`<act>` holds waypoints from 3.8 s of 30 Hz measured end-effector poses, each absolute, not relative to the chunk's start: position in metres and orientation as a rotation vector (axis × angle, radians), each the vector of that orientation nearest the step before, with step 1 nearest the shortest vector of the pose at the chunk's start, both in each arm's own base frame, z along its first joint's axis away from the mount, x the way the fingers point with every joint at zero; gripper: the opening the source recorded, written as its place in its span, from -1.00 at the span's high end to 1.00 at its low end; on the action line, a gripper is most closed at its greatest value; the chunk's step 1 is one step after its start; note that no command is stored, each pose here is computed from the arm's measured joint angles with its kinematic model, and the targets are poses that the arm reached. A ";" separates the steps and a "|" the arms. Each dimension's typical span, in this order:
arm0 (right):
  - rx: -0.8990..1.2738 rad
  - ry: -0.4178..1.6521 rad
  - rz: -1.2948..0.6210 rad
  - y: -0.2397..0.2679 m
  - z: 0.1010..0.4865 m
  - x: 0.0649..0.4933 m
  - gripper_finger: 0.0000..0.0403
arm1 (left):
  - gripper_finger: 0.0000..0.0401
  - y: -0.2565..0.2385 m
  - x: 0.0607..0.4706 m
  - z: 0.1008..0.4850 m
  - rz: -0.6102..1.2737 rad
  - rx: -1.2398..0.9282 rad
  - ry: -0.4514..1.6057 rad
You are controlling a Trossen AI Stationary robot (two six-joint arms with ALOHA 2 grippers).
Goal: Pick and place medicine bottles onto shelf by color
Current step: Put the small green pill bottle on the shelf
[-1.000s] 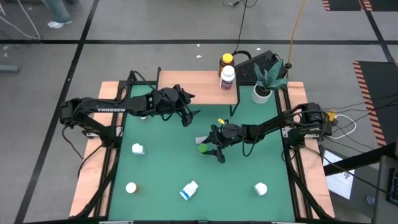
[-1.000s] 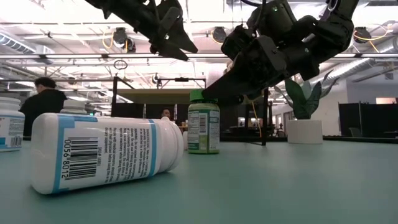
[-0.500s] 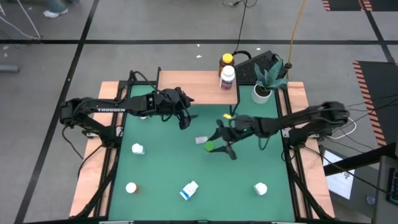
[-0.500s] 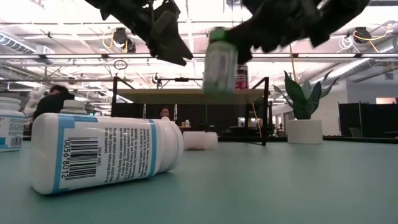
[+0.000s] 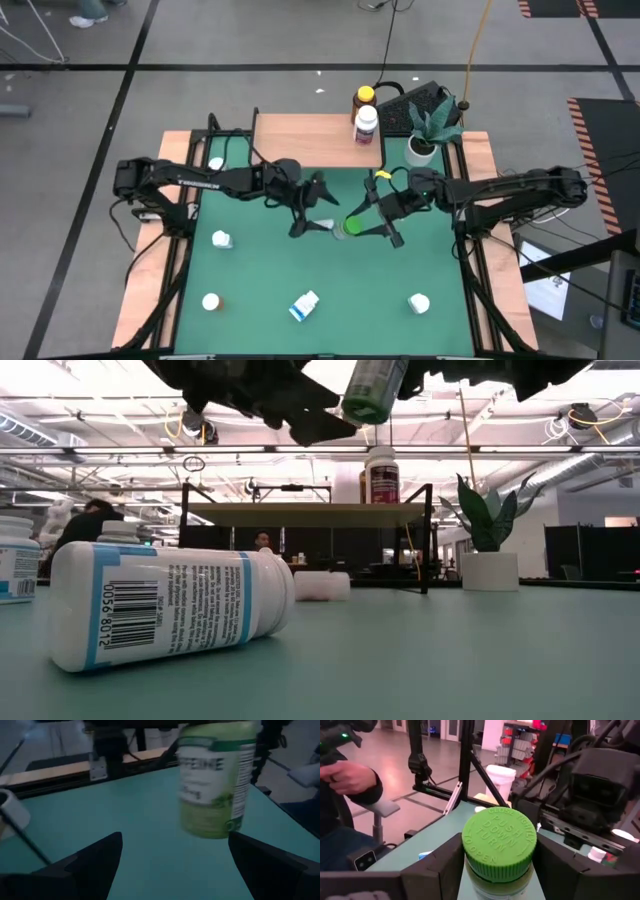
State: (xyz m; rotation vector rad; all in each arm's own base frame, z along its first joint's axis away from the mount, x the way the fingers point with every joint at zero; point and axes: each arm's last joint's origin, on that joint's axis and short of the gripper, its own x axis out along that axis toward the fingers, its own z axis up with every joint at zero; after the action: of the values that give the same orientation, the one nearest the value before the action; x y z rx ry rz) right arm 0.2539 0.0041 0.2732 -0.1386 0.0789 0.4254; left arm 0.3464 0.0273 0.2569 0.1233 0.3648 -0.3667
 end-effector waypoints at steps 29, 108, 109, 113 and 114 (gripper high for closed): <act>-0.266 0.021 0.450 0.005 0.276 0.254 0.00 | -0.83 0.036 0.370 0.241 -0.527 -0.033 0.218; 0.235 -0.167 -0.539 -0.019 0.267 0.282 -0.01 | -0.56 0.028 0.375 0.248 0.509 0.141 0.203; 0.236 -0.167 -0.541 -0.019 0.267 0.282 -0.01 | -0.50 0.028 0.375 0.248 0.517 0.148 0.206; 0.234 -0.166 -0.540 -0.019 0.267 0.282 -0.01 | -0.24 0.028 0.374 0.248 0.525 0.177 0.213; 0.232 -0.166 -0.540 -0.019 0.267 0.282 -0.01 | -0.19 0.028 0.374 0.248 0.526 0.180 0.214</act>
State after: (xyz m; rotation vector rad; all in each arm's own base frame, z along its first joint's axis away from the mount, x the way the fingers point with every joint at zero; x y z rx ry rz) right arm 0.2818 -0.0193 0.2667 0.2318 -0.1655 -0.5403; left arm 0.3744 0.0283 0.2477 0.1802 0.2139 0.5259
